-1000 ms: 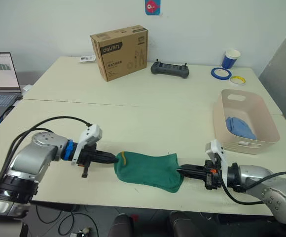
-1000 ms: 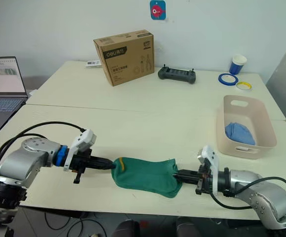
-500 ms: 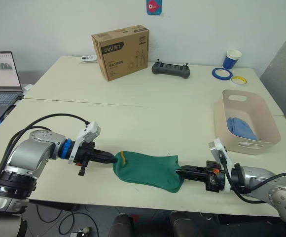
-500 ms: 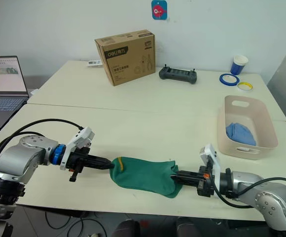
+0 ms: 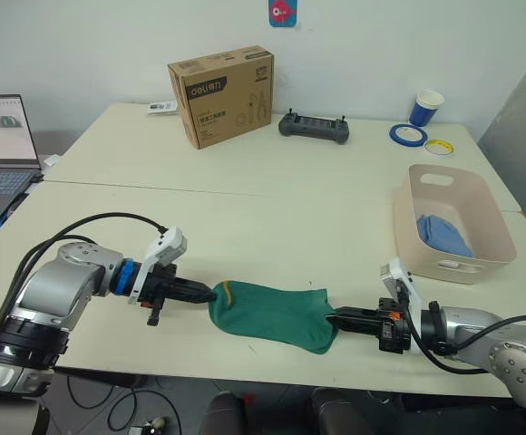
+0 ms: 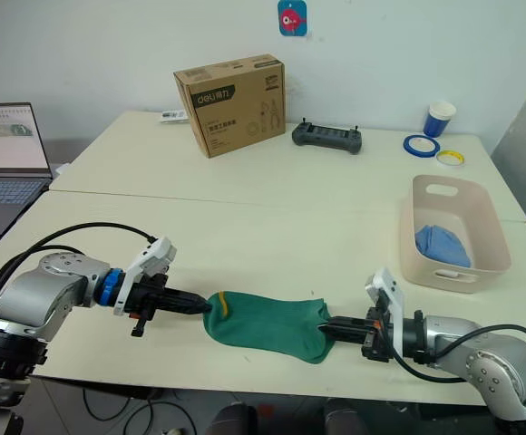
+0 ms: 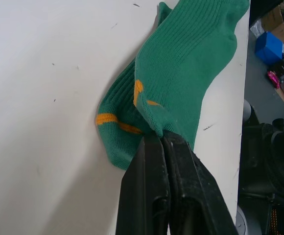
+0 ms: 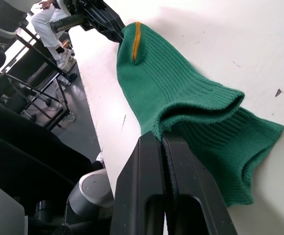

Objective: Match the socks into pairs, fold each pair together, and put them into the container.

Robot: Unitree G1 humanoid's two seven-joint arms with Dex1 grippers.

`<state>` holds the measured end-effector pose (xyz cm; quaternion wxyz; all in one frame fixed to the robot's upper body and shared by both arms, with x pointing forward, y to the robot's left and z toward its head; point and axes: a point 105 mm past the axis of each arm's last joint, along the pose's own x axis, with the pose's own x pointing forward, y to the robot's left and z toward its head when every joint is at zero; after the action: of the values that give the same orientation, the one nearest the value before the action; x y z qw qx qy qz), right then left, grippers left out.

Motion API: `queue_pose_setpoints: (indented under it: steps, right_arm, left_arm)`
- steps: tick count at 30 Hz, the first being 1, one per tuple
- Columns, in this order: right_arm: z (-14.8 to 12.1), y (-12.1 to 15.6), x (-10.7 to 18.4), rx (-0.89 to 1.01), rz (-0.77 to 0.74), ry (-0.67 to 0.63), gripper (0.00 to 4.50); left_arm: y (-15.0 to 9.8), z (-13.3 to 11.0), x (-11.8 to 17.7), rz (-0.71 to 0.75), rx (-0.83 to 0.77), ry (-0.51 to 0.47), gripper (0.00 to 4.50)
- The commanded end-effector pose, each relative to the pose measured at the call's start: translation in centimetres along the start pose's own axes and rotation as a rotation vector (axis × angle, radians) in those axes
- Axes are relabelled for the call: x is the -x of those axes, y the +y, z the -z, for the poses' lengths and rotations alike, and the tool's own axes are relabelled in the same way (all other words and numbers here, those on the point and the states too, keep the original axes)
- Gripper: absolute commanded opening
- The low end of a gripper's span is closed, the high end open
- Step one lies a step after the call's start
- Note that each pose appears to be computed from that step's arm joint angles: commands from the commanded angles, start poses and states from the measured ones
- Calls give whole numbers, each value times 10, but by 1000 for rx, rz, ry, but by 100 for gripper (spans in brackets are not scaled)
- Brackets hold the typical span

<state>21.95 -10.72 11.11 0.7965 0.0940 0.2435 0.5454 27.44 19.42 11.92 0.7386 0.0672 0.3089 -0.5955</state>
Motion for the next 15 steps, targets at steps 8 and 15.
queue_pose_setpoints:
  steps: [8, 15]
  right_arm:
    - [3, -6, 2, 47, 28, 4, 0]
    - [6, -8, 1, 57, 29, 14, 0]
  left_arm:
    - [2, 0, -9, -7, -69, 16, 2]
    - [4, 2, -6, -20, -76, 23, 2]
